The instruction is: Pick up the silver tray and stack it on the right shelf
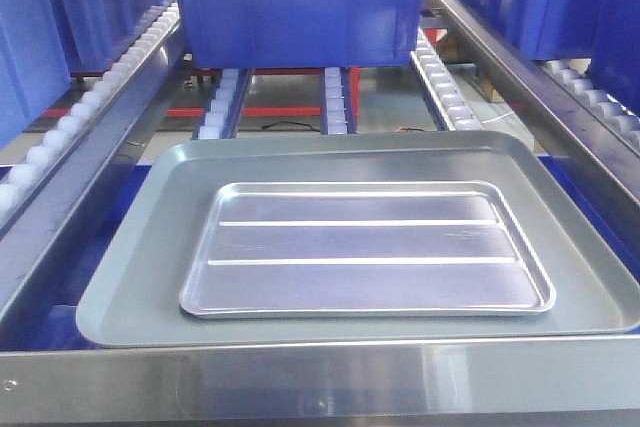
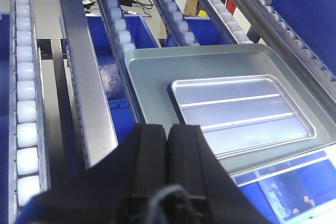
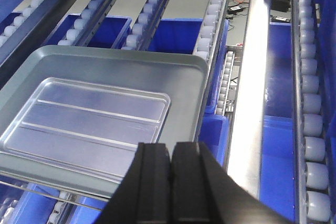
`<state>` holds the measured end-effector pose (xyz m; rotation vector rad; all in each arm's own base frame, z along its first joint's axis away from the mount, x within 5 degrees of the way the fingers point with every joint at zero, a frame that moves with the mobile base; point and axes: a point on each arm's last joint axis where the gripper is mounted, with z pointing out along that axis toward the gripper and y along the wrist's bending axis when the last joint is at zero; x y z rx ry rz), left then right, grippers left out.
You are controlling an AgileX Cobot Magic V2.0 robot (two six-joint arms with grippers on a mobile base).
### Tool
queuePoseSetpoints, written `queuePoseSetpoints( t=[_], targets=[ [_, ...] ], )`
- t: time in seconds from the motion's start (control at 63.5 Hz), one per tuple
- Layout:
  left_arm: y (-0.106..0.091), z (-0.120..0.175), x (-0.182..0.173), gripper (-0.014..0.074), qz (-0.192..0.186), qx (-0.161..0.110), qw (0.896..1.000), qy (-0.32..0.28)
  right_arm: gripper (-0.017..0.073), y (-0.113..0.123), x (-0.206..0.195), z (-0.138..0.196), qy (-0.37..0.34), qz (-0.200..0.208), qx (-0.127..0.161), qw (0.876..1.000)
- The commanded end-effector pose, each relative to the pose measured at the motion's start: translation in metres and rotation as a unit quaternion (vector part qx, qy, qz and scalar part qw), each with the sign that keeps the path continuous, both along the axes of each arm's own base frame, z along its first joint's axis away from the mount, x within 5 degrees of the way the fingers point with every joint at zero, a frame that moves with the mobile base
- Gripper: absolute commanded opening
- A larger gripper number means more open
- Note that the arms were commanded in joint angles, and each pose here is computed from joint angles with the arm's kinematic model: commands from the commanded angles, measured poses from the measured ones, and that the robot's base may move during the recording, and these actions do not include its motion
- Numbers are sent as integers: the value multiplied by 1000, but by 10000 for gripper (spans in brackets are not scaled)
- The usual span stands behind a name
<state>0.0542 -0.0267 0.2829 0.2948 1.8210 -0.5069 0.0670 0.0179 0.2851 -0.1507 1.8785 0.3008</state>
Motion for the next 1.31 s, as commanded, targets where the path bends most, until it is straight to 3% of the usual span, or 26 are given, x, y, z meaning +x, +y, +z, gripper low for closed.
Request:
queuePoseSetpoints(
  t=[0.0, 0.11, 0.236, 0.299, 0.52, 0.693, 0.834, 0.929, 1.023, 1.291],
  targets=[
    [-2, 15, 0, -101, -11, -23, 999, -39, 52, 1, 1, 15, -50, 7, 2, 999],
    [-2, 13, 0, -101, -11, -22, 999, -37, 52, 1, 1, 15, -50, 7, 2, 999],
    [-1, 9, -1, -101, -2, -38, 999, -22, 52, 1, 1, 15, -50, 7, 2, 999],
    [2, 4, -2, -101, 12, -23, 999, -35, 52, 1, 1, 15, -50, 7, 2, 999],
    [15, -23, -12, -101, 98, -10, 991, -90, 52, 1, 1, 15, -50, 7, 2, 999],
    [20, -50, -8, -101, 175, -23, 978, -115, 52, 1, 1, 15, -49, 7, 1, 999],
    [22, -68, -1, -101, 206, -36, 965, -161, 52, 1, 1, 15, -49, 7, 1, 999],
    [22, -80, 1, -101, 216, -49, 958, -180, 52, 1, 1, 15, -49, 7, 1, 999],
    [22, -79, 1, -101, 213, 0, 958, -193, 52, 1, 1, 15, -49, 7, 1, 999],
    [22, -78, 1, -101, 212, -1, 957, -197, 52, 1, 1, 15, -48, 7, 1, 999]
  ],
)
